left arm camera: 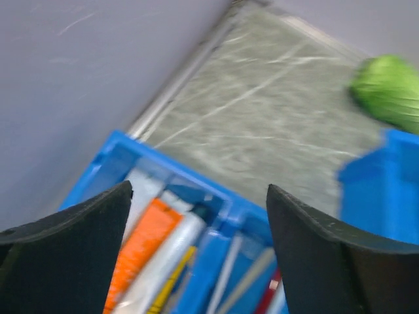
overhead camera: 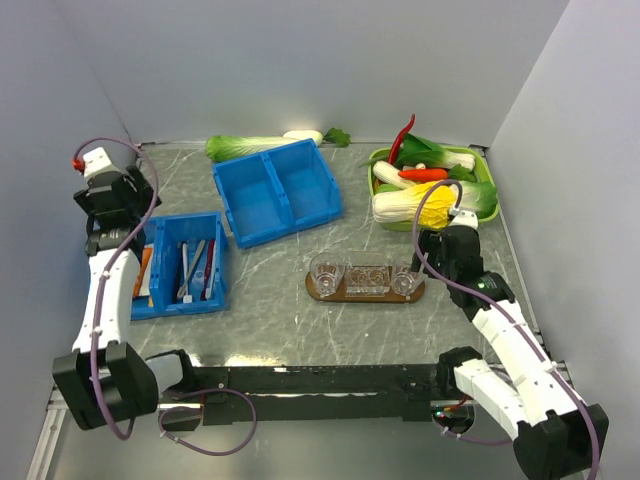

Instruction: Prepare toiletry sets of a toothbrush and toothpaste on the tray

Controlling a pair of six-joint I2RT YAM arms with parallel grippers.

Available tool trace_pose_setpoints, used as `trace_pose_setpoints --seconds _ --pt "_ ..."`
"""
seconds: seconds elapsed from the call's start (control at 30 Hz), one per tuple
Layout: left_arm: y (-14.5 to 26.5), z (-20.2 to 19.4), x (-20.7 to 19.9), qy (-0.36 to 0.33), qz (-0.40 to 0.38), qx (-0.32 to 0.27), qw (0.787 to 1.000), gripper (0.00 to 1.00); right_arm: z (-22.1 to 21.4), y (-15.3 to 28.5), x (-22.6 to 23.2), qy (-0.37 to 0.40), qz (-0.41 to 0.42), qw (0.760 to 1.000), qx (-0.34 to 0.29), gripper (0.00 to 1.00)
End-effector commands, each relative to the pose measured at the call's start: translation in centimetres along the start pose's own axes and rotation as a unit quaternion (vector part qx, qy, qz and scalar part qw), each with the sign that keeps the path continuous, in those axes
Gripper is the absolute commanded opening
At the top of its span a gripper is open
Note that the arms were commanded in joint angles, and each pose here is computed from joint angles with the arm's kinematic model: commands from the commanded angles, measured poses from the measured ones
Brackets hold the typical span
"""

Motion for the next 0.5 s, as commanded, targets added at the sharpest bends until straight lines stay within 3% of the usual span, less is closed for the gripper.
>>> trace_pose_setpoints --seconds 0.0,0.2,0.47 --pt "-2.6 -0.8 3.1 -0.006 0.097 0.019 0.995 0.82 2.1 1.5 0.0 -0.003 0.004 0.999 -0.046 0.8" --pt "-5.0 -2.8 5.9 -0.016 0.17 0.055 0.984 0.64 2.4 2.5 -0.3 -0.003 0.006 0.998 -0.064 0.8" --pt "-6.1 -6.0 7.4 -0.037 0.207 0.113 0.971 0.59 2.7 3.1 -0.3 -0.005 0.013 0.996 -0.085 0.81"
Point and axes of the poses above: each gripper's point midway between its finger pads, its own y axis back along the fingers, its own x axis along the line the jaws close on, z = x × y, the point moved 9 cm from there along y, back along the fingers, and after that the axes turned 11 degrees about y, right-handed, at the moved point
